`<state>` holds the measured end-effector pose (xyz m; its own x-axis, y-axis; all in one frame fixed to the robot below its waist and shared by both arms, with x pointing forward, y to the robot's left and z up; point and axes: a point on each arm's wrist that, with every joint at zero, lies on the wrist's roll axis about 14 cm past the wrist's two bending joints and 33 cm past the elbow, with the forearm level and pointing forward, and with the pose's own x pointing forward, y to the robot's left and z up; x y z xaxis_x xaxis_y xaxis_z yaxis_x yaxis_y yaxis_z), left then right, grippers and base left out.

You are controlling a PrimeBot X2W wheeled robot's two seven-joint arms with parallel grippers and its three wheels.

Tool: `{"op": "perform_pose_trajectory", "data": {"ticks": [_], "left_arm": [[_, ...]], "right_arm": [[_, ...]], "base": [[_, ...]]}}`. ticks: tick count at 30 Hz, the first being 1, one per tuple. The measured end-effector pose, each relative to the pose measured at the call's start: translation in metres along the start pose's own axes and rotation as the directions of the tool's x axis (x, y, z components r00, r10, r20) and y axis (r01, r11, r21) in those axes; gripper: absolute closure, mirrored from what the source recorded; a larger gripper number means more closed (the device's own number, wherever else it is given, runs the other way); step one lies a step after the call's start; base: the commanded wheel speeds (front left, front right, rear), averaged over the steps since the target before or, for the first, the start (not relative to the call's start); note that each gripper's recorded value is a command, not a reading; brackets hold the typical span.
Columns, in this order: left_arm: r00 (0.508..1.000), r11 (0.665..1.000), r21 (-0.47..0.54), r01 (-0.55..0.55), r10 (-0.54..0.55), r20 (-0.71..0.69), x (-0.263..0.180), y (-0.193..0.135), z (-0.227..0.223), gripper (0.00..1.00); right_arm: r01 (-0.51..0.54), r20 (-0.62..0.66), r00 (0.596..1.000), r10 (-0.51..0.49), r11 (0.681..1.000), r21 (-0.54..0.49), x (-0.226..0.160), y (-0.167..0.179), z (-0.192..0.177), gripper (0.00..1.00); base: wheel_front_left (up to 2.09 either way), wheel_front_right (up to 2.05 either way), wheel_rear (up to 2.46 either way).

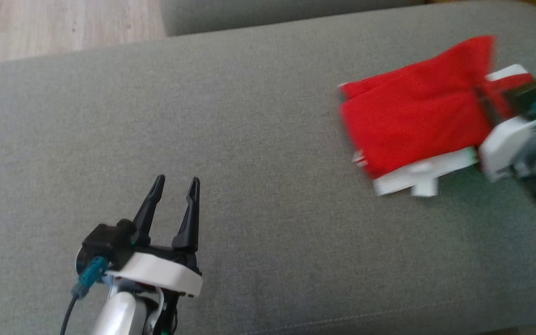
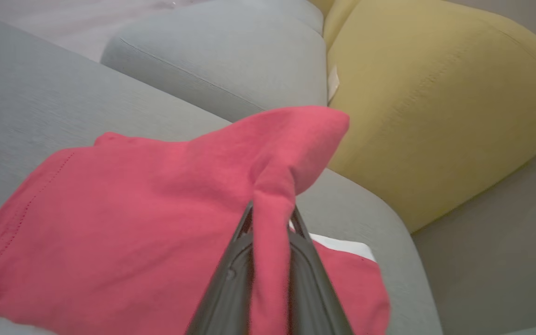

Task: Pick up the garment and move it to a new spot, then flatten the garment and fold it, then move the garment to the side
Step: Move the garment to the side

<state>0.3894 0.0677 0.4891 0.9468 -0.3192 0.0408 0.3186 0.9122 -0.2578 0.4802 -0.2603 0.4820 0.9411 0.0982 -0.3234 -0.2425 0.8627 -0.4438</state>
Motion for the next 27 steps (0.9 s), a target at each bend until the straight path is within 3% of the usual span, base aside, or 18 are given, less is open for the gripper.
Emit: {"op": "perform_pose_trajectory", "data": {"ticks": [5,12,25,26,27], "left_arm": [[1.0,1.0,0.0,0.005,-0.005,-0.012,0.006,0.002,-0.005,0.0],[0.999,1.0,0.006,-0.014,0.014,-0.044,0.008,0.013,-0.017,0.0],[0.997,1.0,0.002,-0.02,0.021,-0.071,0.023,0.024,-0.03,0.0],[0.997,1.0,0.001,-0.022,0.022,-0.074,0.024,0.025,-0.032,0.0],[0.997,1.0,0.001,-0.024,0.024,-0.076,0.025,0.026,-0.033,0.0]], "right_arm": [[0.095,-0.1,0.99,-0.1,0.994,-0.056,-0.01,-0.057,-0.029,1.0],[0.179,-0.206,0.958,-0.2,0.977,-0.113,-0.021,-0.107,-0.064,1.0],[0.206,-0.312,0.923,-0.227,0.973,-0.099,-0.006,-0.106,-0.098,1.0],[0.2,-0.327,0.919,-0.221,0.975,-0.097,-0.005,-0.103,-0.101,0.96],[0.198,-0.341,0.915,-0.217,0.976,-0.09,-0.004,-0.099,-0.105,0.13]], "base": [[0.0,0.0,0.0],[0.0,0.0,0.0],[0.0,0.0,0.0],[0.0,0.0,0.0],[0.0,0.0,0.0]]}}
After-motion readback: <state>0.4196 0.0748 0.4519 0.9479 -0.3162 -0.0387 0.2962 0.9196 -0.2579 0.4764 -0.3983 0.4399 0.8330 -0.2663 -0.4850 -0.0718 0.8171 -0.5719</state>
